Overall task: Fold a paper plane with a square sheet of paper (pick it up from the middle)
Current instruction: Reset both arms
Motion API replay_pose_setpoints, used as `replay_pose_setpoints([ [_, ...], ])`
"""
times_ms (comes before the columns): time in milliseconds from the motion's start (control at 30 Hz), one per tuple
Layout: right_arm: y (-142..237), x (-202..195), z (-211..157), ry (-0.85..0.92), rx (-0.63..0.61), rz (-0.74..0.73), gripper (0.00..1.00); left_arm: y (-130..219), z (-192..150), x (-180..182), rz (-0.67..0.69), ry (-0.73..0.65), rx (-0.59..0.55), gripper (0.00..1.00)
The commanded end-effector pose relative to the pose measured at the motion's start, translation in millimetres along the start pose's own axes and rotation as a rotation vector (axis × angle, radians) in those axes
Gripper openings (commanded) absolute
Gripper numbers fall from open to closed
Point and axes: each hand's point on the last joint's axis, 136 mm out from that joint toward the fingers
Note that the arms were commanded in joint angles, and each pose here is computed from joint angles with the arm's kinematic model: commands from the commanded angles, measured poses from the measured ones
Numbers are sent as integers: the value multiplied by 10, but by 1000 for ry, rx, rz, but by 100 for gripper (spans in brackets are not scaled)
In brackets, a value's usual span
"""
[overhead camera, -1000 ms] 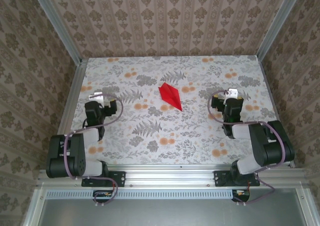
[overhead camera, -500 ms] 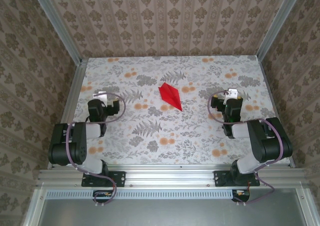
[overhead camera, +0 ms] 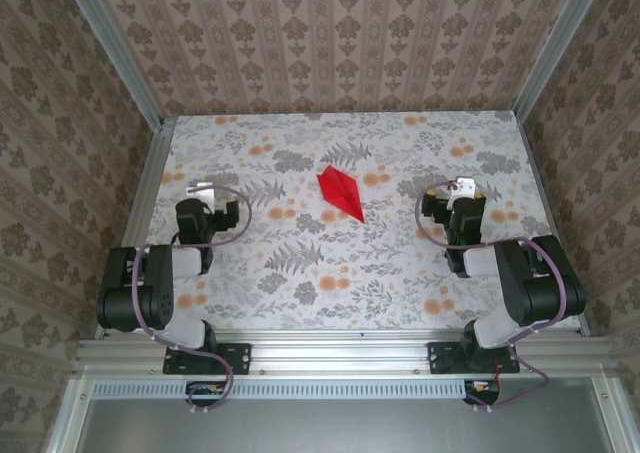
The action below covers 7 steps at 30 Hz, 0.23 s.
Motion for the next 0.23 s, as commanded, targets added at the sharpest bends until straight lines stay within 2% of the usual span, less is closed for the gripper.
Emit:
replay_pose_setpoints([
  [0, -11, 18, 54, -7, -21, 15, 100, -41, 117, 6, 4, -24, -29, 100],
  [200, -10, 19, 51, -7, -21, 16, 100, -40, 111, 2, 3, -24, -28, 100],
])
Point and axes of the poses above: each hand's point on the last joint's axis, 136 mm out from that joint toward the fingers, its own y axis back along the fingers, its own x axis along the line the jaws close on, z = x × y, and after that the axes turned 1 degree about y, right-handed
